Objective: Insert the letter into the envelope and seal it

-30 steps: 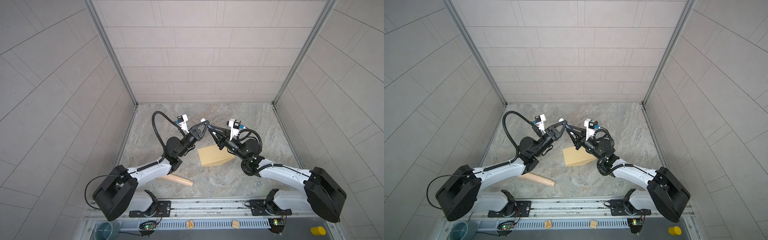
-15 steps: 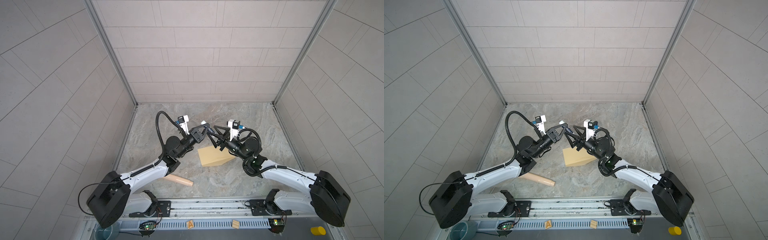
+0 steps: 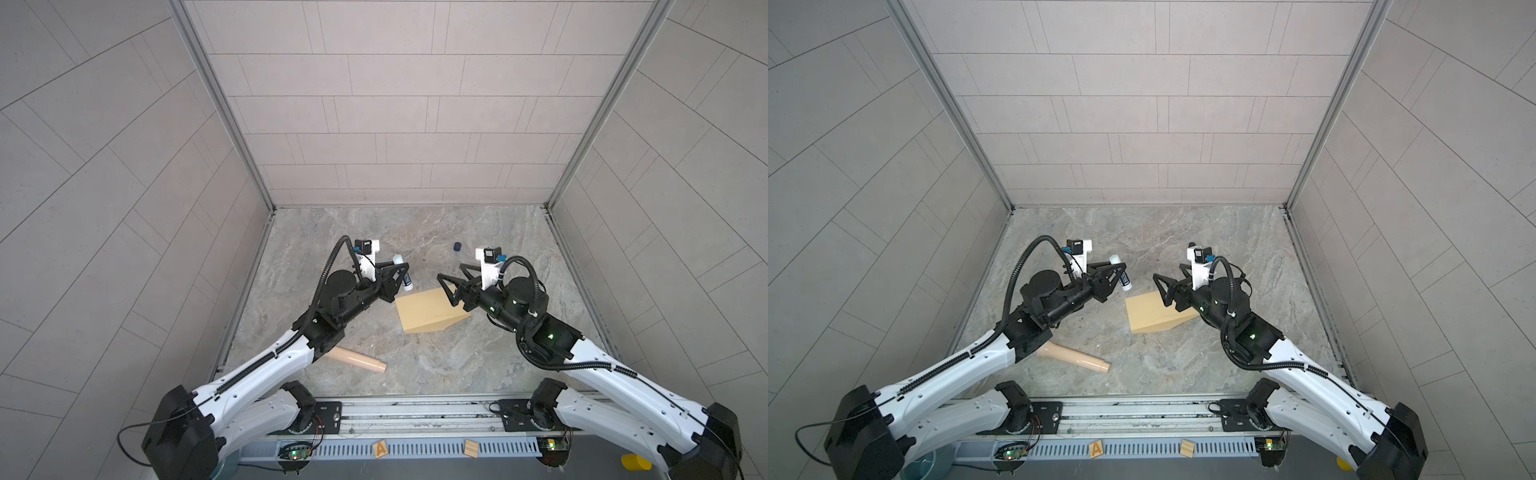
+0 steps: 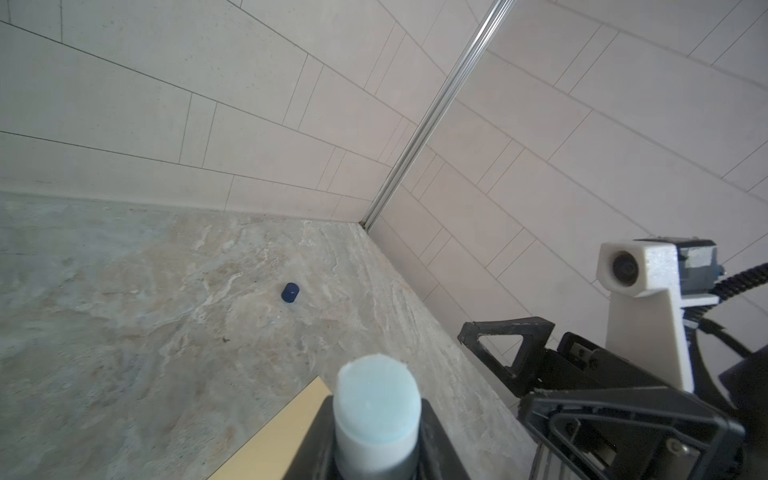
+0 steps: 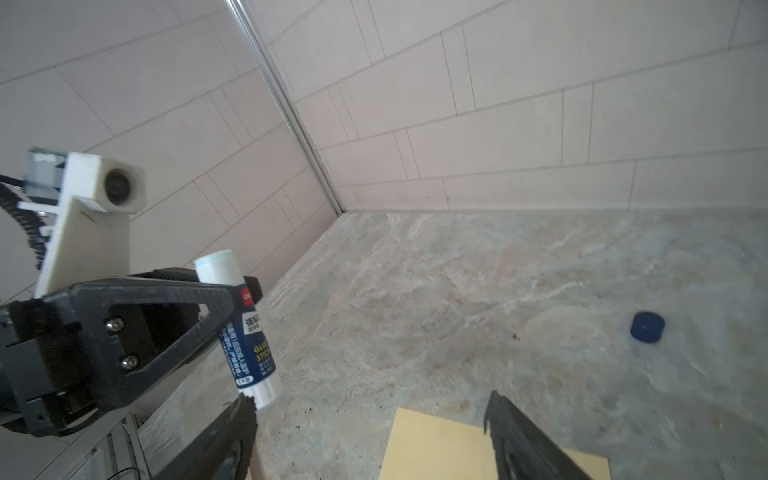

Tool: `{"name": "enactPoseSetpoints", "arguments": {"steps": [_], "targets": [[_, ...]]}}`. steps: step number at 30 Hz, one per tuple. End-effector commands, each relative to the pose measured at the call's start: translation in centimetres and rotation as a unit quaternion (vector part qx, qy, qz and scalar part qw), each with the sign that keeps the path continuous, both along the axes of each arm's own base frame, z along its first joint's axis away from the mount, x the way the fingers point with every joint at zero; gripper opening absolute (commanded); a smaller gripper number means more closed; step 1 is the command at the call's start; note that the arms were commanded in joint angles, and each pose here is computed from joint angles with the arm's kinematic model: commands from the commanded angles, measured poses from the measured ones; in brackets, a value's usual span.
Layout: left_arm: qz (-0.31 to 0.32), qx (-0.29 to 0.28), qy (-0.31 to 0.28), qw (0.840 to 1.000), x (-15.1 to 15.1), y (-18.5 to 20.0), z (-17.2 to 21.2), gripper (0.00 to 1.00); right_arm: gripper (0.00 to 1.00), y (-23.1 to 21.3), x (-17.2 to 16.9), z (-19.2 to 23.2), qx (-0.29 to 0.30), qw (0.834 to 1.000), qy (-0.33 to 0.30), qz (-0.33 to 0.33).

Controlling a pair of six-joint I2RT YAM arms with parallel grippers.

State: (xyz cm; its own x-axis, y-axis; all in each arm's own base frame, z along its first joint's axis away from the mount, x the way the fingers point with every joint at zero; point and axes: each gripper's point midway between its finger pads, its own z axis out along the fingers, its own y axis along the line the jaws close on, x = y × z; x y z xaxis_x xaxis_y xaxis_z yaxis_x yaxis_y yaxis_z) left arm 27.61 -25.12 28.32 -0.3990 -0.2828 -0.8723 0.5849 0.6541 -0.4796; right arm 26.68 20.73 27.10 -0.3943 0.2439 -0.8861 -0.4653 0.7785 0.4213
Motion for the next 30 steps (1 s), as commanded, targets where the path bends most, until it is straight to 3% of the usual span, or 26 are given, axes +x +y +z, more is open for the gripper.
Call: {"name": "enactPoseSetpoints", "arguments": {"steps": [1, 7, 17, 23, 30], "targets": [[0.013, 0.051, -0.021, 0.998, 0.0, 0.9, -0.5, 0.00, 0.87, -2.5, -0.5, -5.3, 0.002, 0.992, 0.106, -0.068], [0.016, 0.065, -0.020, 0.998, 0.0, 1.1, -1.1, 0.00, 0.87, -4.1, -0.7, -11.0, 0.068, 0.962, 0.215, -0.151], [0.017, 0.067, -0.016, 0.997, 0.1, 1.0, -1.5, 0.00, 0.77, -3.8, -2.0, -18.7, 0.130, 0.892, 0.372, -0.220], [0.018, 0.068, -0.016, 0.997, 0.1, 1.0, -1.6, 0.00, 0.62, -2.6, -2.3, -21.3, 0.138, 0.872, 0.418, -0.215], [0.018, 0.069, -0.016, 0.997, 0.2, 1.0, -1.7, 0.00, 0.49, -1.5, -1.8, -22.4, 0.137, 0.867, 0.433, -0.208]]}}
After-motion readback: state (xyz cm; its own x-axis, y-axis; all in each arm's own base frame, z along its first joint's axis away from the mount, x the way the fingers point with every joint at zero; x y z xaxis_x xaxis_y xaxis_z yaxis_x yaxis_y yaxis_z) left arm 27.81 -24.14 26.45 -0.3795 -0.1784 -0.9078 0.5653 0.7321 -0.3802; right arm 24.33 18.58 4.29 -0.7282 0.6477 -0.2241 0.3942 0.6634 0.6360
